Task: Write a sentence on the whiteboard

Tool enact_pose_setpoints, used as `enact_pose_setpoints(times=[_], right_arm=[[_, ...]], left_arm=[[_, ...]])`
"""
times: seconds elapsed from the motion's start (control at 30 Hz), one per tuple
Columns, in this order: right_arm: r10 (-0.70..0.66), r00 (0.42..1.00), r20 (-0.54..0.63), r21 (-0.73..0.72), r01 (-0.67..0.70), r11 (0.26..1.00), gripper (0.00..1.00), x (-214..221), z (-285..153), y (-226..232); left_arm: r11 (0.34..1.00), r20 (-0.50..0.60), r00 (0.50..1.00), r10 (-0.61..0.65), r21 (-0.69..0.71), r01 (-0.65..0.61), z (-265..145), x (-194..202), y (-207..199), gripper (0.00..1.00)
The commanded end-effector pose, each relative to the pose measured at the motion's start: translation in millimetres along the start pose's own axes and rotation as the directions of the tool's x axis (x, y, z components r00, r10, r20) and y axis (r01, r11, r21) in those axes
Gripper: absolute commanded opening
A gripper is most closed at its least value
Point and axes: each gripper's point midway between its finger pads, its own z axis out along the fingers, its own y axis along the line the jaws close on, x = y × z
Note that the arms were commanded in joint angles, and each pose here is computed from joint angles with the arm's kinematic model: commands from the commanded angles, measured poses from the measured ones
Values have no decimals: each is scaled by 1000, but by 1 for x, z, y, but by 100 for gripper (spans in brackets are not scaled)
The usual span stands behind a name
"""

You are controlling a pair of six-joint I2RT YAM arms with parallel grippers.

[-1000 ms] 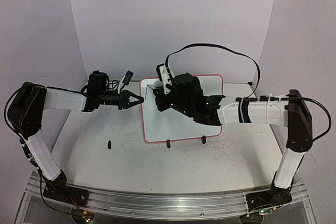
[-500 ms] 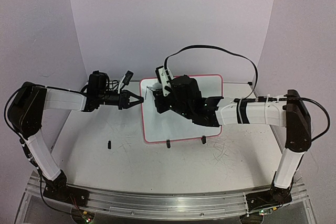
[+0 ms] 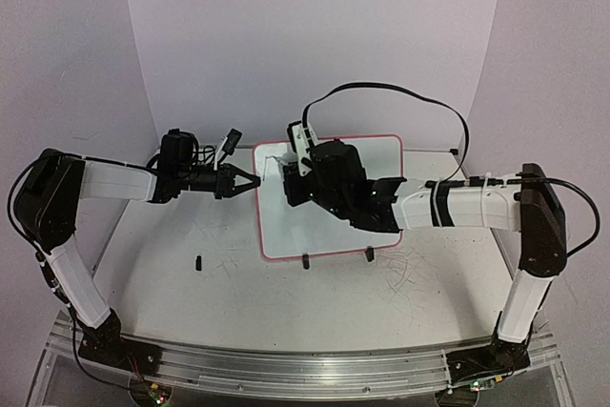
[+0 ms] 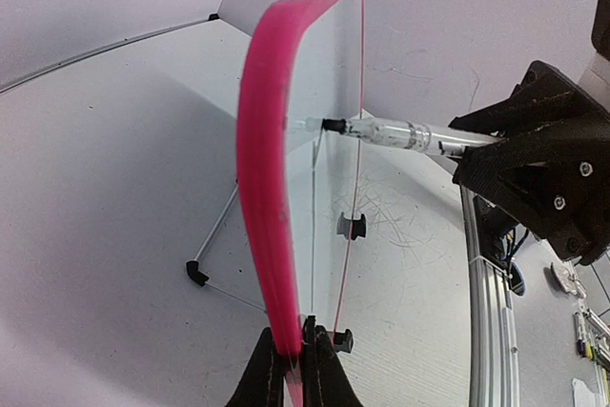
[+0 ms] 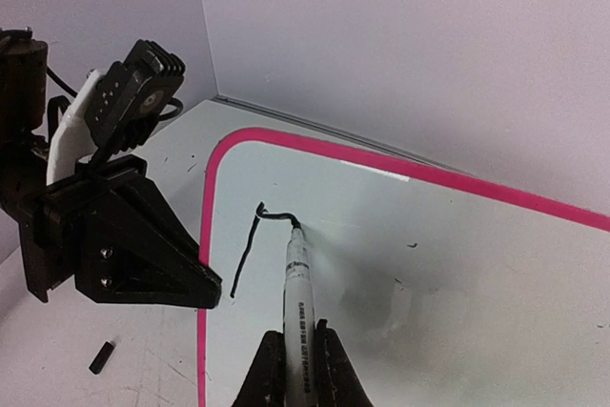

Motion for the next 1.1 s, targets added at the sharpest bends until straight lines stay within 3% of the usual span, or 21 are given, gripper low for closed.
enact_pose_setpoints(times=[0.0, 1.07], right_arm=[[28, 999, 17, 31, -29, 999, 0, -9, -12, -12], [34, 999, -4, -48, -34, 998, 0, 1, 7, 17]], left_arm=[[991, 56, 989, 137, -6, -137, -7, -23, -13, 0], [990, 59, 989, 139, -2, -139, -8, -25, -14, 0]])
